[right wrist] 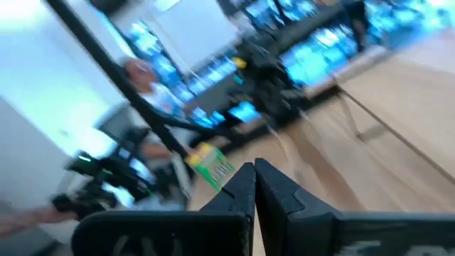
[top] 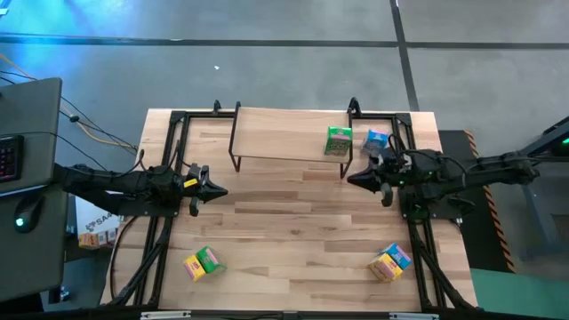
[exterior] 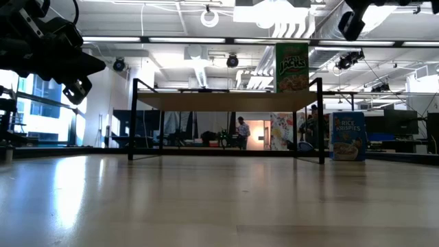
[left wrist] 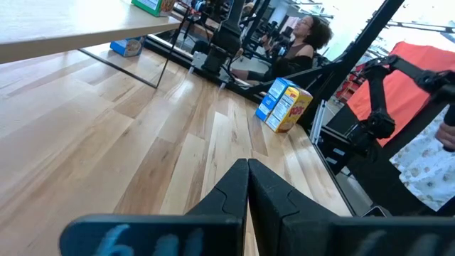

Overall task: Stack cereal on shelf
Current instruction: Put the green cereal box on the shelf aligned with the other green cereal box

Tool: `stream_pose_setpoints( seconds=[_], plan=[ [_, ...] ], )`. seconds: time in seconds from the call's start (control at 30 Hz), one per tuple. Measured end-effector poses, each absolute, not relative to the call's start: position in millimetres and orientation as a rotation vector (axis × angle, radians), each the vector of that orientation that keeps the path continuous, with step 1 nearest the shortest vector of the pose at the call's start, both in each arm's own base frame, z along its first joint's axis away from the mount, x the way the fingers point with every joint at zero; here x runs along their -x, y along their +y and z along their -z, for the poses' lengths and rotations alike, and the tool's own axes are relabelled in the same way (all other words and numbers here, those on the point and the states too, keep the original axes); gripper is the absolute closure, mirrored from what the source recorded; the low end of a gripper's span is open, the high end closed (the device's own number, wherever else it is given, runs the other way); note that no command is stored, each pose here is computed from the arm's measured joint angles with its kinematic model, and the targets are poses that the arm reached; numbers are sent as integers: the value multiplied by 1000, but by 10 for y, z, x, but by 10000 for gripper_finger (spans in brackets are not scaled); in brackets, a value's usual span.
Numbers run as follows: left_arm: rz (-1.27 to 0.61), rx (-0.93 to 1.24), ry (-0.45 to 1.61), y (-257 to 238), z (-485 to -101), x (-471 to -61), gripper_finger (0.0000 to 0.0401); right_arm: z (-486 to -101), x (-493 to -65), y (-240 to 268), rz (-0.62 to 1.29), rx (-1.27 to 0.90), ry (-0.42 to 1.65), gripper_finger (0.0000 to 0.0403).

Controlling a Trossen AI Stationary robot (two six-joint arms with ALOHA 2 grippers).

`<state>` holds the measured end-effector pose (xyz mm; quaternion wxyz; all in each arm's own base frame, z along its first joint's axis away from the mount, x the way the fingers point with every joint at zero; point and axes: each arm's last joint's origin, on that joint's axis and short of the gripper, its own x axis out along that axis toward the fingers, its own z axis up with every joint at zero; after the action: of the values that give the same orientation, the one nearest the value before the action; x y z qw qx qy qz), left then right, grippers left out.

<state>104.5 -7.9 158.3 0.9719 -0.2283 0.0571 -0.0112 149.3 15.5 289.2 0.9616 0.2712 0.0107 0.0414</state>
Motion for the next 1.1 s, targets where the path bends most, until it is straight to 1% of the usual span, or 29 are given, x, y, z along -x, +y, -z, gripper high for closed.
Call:
stream_pose_setpoints(
  seconds=[0.07,0.13,0.3,0.4,0.43,0.57,0.7,0.83,0.9,1.0,1.1],
  plan=[
    [22,461,115,-78,-1583,-1045,398,-2850,-1533,161,-104,-552,-16,403],
    [23,449,115,-78,-1584,-1045,398,-2802,-1574,166,-100,-551,-1,403],
    [4,273,104,-70,-1587,-1045,398,-2763,-1661,175,-91,-532,24,403],
    [6,223,96,-70,-1594,-1046,398,-2753,-1695,175,-80,-483,20,403],
    [9,247,89,-71,-1602,-1047,398,-2743,-1703,176,-79,-464,27,403],
    [18,455,6,-72,-1684,-1050,398,-2716,-1733,178,-71,-410,41,403],
    [-47,566,-144,-41,-1807,-1042,398,-2707,-1744,156,9,-452,31,403],
    [-164,597,-343,8,-1959,-1009,398,-2717,-1744,134,78,-468,3,403],
    [-197,587,-401,22,-2011,-997,398,-2732,-1742,128,96,-470,-15,403],
    [-215,616,-398,27,-2128,-1003,387,-2730,-1742,122,116,-468,-18,403],
    [-209,617,-298,14,-2232,-1059,353,-2730,-1742,118,130,-468,-21,403]
  ],
)
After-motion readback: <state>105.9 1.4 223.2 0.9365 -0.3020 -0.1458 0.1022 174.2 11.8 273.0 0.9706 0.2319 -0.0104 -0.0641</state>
